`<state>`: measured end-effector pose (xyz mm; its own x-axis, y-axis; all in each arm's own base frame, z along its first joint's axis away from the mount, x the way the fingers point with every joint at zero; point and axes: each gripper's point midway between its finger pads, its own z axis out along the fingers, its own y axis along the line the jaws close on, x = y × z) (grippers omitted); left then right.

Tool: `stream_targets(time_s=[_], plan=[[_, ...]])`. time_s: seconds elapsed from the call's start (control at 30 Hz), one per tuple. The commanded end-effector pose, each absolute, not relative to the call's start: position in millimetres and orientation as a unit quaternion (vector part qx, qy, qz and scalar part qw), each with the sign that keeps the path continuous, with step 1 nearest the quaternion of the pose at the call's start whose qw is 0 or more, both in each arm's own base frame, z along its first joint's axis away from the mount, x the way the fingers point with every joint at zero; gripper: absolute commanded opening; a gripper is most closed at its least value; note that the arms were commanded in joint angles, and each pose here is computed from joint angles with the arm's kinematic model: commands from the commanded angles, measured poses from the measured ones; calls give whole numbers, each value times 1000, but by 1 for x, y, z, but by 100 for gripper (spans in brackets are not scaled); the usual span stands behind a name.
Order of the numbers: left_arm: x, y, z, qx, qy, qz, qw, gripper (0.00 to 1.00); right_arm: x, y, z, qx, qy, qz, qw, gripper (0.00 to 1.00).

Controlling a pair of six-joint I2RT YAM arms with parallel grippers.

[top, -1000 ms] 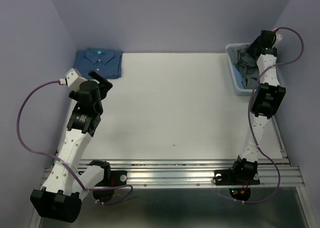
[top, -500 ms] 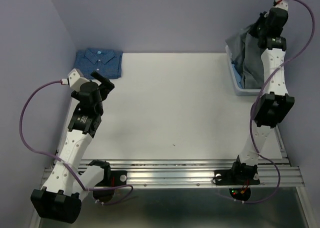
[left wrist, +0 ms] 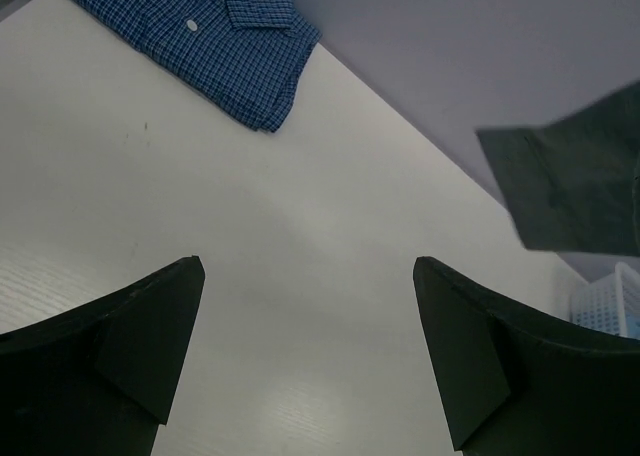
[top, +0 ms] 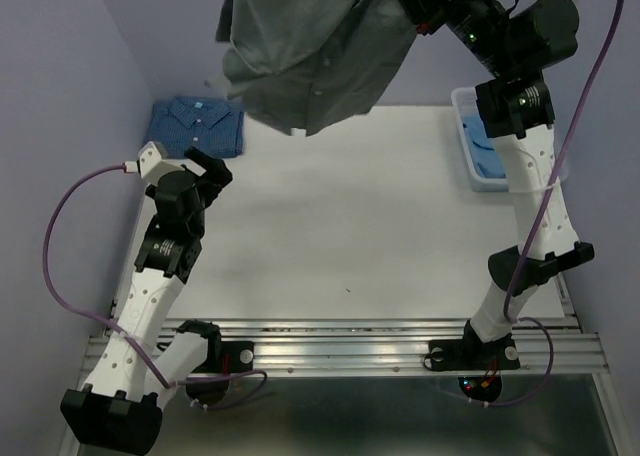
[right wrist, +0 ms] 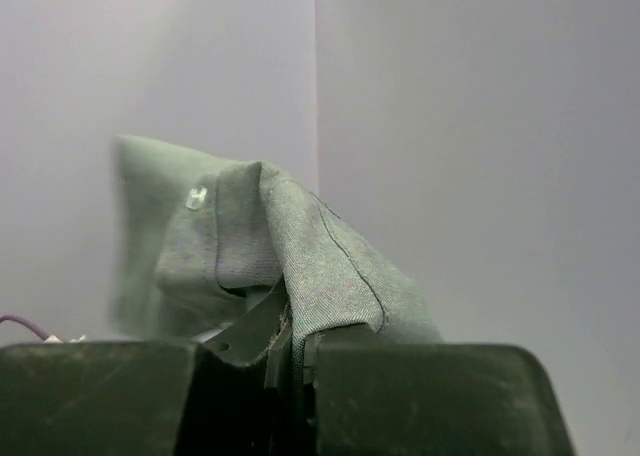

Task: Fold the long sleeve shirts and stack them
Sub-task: Move the shirt to the center of the board, then flatten the shirt out

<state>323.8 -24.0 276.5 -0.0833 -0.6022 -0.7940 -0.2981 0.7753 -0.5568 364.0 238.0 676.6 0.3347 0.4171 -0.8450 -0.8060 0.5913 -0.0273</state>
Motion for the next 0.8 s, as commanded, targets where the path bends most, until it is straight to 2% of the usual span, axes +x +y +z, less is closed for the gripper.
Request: stream_targets(time_s=[0.0,0.1,0.13,0.17,0.2,0.23,0.3,0.4,0.63,0.77], plan=[[317,-20,295,-316,700,-140,625,99,355,237,682,-225,408,425,776,1],[305,-9,292,-337,699,-118,620,99,408,201,617,-117,513,315,790,3],[301,-6,290,-343,699,-111,617,99,421,188,591,-92,542,275,789,13],[297,-2,288,-350,700,-104,614,99,452,168,521,-38,611,209,763,52],[293,4,287,-361,697,-90,612,99,455,150,488,-7,649,165,742,78],[285,8,279,-372,704,-80,600,99,460,137,452,9,682,122,721,100],[277,14,274,-383,708,-64,590,99,462,99,365,66,757,15,650,100],[265,16,261,-392,721,-54,569,99,446,73,308,106,798,-51,591,100],[263,5,231,-393,752,-64,526,99,401,64,257,116,845,-56,519,100],[271,-18,204,-366,784,-97,492,99,373,86,215,113,881,6,459,100]])
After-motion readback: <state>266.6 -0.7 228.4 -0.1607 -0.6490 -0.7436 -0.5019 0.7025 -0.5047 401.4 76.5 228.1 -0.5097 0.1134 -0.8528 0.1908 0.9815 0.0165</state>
